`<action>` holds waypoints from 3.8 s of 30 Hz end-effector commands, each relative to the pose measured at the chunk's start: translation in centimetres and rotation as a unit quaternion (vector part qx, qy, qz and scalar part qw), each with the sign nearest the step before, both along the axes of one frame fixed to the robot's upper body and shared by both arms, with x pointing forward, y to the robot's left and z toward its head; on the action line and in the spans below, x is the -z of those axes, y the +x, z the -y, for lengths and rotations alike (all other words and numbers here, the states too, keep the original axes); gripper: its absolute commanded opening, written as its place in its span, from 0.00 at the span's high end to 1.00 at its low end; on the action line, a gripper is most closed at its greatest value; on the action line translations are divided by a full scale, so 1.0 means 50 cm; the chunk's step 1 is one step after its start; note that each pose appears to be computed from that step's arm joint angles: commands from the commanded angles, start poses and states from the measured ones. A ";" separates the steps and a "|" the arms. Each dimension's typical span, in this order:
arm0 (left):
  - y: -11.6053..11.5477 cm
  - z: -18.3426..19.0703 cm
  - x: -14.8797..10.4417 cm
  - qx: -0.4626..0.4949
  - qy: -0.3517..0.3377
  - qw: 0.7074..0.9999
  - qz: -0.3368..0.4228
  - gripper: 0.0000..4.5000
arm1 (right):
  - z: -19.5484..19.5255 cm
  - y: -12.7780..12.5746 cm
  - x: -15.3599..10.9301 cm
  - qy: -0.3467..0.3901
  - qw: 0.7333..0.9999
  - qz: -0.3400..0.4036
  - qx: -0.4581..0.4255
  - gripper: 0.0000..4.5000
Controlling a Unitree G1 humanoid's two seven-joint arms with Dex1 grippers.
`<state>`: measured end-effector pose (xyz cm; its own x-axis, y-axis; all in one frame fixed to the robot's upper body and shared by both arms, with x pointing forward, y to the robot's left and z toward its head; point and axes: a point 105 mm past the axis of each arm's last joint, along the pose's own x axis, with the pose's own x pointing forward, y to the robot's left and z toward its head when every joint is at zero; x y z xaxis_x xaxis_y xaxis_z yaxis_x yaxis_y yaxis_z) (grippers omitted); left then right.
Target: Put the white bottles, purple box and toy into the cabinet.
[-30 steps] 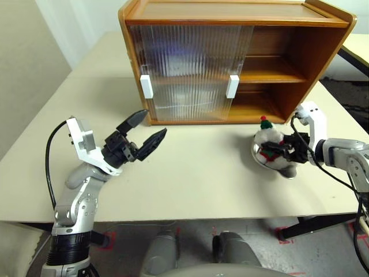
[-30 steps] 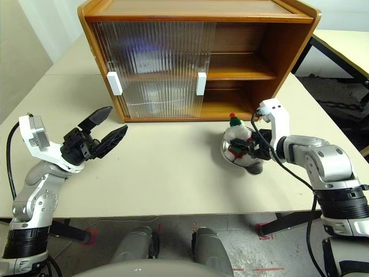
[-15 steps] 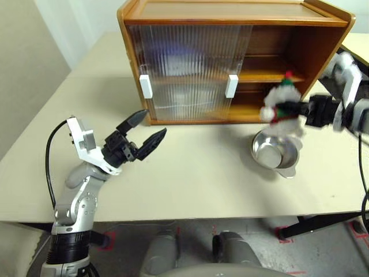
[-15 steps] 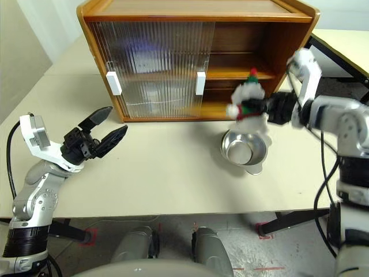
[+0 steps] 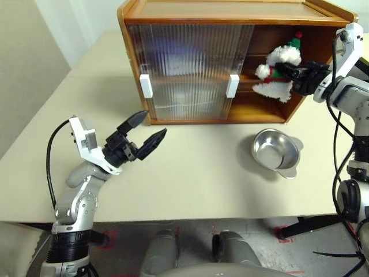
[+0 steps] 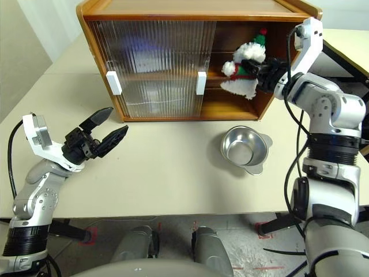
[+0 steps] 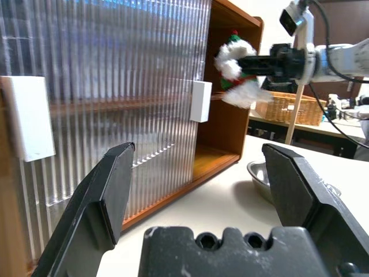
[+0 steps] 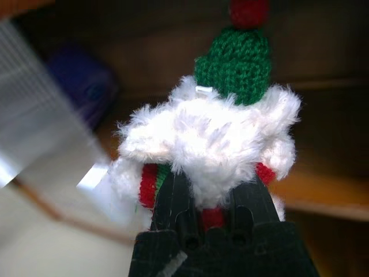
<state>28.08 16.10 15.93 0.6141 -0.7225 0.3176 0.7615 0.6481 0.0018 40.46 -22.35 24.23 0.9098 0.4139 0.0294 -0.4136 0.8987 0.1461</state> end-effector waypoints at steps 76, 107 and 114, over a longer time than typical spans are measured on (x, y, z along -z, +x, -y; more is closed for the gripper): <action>-0.029 0.063 0.019 0.086 0.050 0.994 -0.039 0.00 | 0.171 -0.166 0.269 -0.004 0.983 -0.179 0.048 0.00; -0.025 0.045 0.037 0.069 0.058 0.995 -0.033 0.00 | 0.124 -0.176 0.319 0.160 0.951 -0.262 0.038 0.70; -0.019 0.037 0.030 0.058 0.057 0.996 -0.028 0.00 | 0.124 -0.193 0.329 0.161 0.946 -0.279 0.031 0.96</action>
<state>27.04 14.16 14.31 0.5351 -0.8198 0.2038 0.8364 0.5480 0.0087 31.73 -27.67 10.00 0.8595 0.4543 -0.2341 -0.2301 0.7531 0.6164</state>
